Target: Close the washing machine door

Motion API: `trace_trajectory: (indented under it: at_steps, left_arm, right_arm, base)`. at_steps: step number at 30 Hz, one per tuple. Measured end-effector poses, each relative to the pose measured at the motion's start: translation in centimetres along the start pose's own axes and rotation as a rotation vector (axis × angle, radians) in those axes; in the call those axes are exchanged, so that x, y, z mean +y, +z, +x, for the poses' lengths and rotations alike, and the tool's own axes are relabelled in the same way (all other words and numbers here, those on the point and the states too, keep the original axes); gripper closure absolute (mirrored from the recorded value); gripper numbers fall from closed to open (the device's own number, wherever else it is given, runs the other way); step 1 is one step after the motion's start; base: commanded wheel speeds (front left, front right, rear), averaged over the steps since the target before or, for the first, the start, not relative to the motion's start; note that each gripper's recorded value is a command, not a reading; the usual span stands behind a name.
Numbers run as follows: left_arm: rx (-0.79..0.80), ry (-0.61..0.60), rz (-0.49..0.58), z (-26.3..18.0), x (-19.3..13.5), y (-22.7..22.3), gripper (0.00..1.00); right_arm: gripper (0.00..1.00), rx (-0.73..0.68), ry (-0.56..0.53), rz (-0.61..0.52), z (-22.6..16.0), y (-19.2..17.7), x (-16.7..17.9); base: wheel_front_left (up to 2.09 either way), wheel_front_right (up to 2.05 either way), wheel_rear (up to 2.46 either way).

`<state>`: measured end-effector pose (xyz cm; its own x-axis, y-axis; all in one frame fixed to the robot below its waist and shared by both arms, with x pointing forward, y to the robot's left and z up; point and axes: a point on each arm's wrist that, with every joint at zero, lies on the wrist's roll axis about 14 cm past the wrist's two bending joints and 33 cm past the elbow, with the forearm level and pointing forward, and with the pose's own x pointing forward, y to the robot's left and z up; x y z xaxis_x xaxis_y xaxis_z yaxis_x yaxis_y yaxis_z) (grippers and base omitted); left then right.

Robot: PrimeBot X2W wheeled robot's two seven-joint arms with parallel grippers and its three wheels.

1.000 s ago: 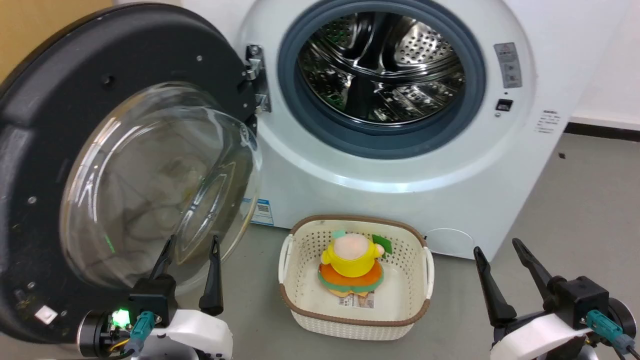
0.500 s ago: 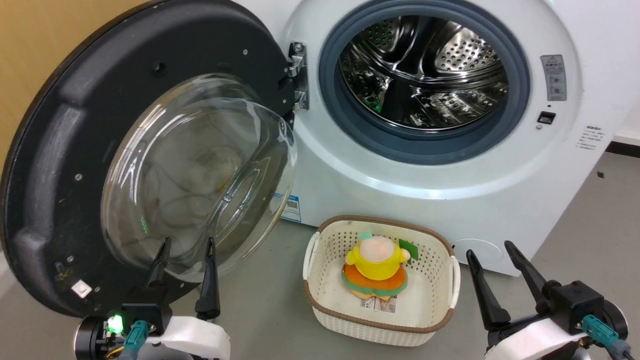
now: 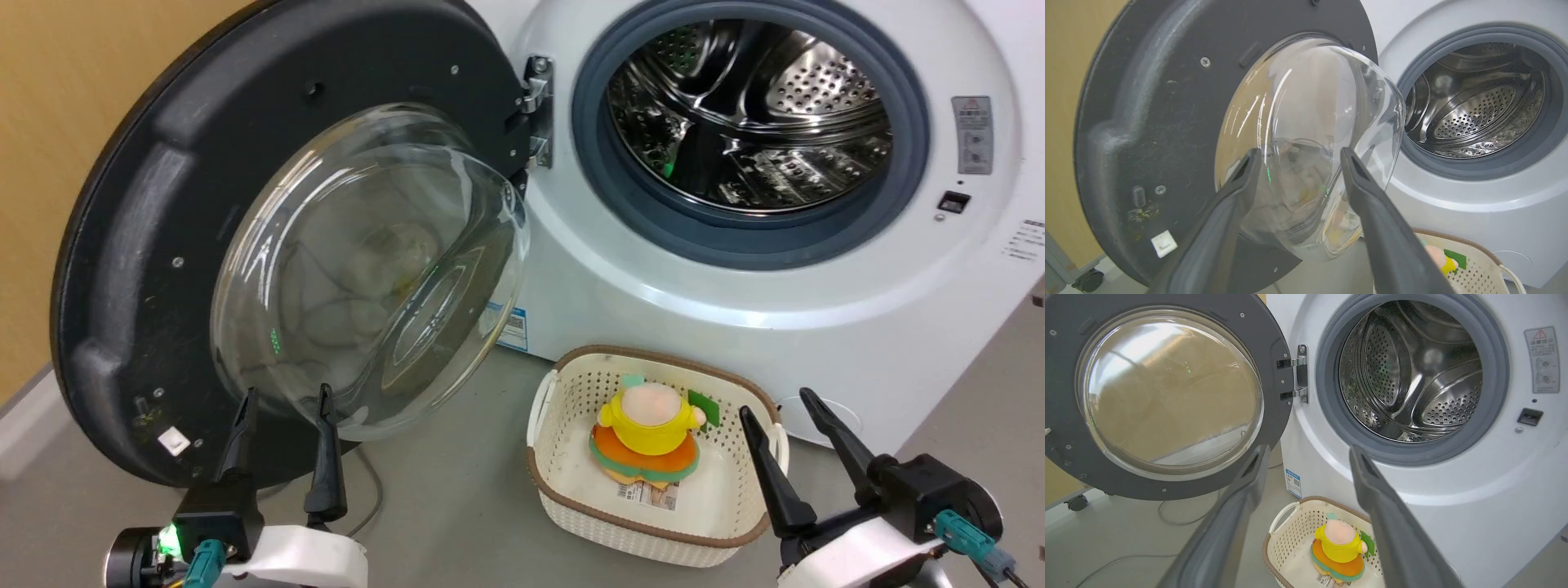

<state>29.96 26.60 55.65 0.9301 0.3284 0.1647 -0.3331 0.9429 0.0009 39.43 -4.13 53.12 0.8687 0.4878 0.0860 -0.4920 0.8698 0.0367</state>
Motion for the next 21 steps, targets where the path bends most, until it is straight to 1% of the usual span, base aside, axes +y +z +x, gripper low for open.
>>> trace_trajectory:
  at_steps: [8, 21]
  left_arm:
    - [-0.017, 0.066, 0.005, -0.9, 1.6, 0.4, 0.0]
    - [-0.047, 0.136, 0.018, -2.3, 3.5, 1.2, 0.0]
  right_arm:
    - [0.0, -0.017, 0.076, 0.01, 1.4, 0.2, 1.9]
    - [0.0, -0.034, 0.152, 0.045, 2.5, 0.2, 4.0]
  base:
    - [-0.03, -0.03, -0.03]
    - [-0.03, -0.03, -0.03]
